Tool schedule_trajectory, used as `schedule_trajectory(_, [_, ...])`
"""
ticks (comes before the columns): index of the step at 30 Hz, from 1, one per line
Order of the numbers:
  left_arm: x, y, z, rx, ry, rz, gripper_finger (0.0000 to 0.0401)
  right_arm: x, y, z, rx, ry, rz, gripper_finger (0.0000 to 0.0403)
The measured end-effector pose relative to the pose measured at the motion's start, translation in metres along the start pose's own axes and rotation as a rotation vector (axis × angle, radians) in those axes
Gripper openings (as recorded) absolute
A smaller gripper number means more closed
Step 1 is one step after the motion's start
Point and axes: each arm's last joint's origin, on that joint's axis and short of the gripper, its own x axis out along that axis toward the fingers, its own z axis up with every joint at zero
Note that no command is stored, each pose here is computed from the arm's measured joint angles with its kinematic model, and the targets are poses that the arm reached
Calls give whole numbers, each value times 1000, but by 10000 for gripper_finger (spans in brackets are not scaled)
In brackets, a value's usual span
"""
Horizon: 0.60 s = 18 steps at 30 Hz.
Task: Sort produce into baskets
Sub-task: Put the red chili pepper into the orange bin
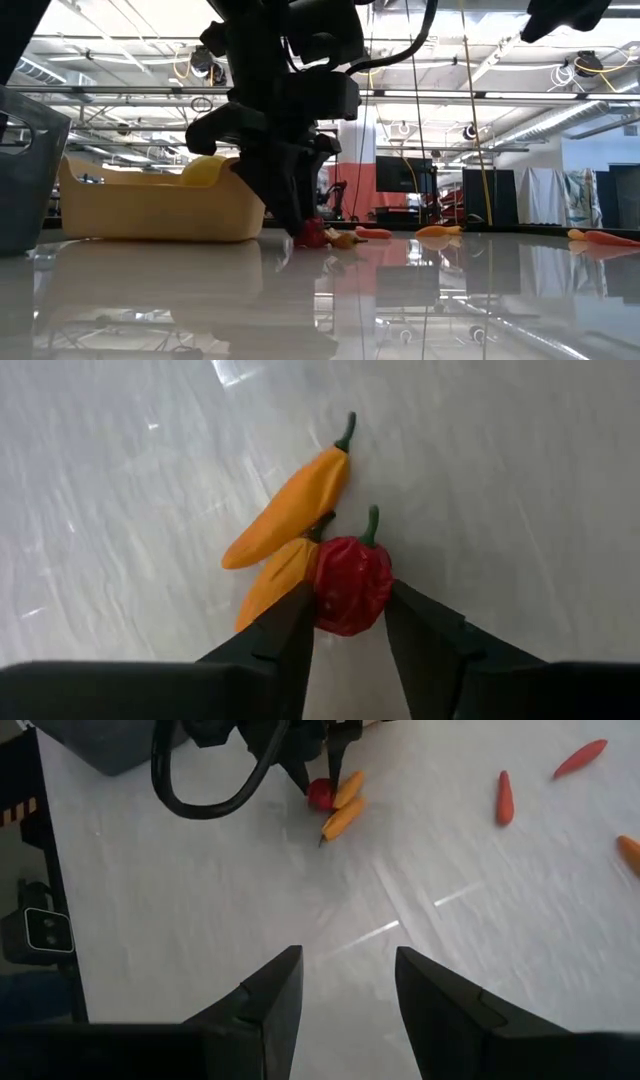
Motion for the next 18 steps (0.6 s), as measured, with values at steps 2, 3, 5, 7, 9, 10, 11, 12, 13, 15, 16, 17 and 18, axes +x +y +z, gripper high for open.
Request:
schedule_trajectory(2, [0,0,0,-1,0,0,117,0,0,0,-2,0,0,153])
schedule_trajectory(3, [0,0,0,-2,0,0,113,0,0,0,-2,0,-1,153])
schedule_trajectory(5, [0,0,0,-2,0,-1,106,0,0,0,-6,0,-1,153])
schedule_trajectory(7, [-1,0,0,-6,-2,-1,99,0,0,0,-6,0,-1,153])
schedule_trajectory(9, [-3,0,0,-28,-8,-1,95,0,0,0,-5,0,0,153])
schedule_trajectory(10, [-5,0,1,-38,-12,0,94,0,0,0,-6,-1,0,153])
schedule_trajectory(11, [-10,0,2,-52,-21,2,94,0,0,0,-5,-1,0,153])
schedule_trajectory(12, [-15,1,4,-60,-40,7,93,0,0,0,-5,0,0,153])
schedule_trajectory(13, [-21,2,8,-72,-63,12,93,0,0,0,-6,0,0,153])
schedule_trajectory(15, [-36,5,14,-82,-113,27,93,0,0,0,-9,0,0,153])
schedule_trajectory(16, [-43,7,17,-88,-132,32,93,0,0,0,-9,0,0,153])
schedule_trajectory(17, [-51,8,19,-92,-155,40,93,0,0,0,-10,0,0,153])
schedule_trajectory(18, [-59,10,21,-103,-177,48,93,0,0,0,-11,0,1,153])
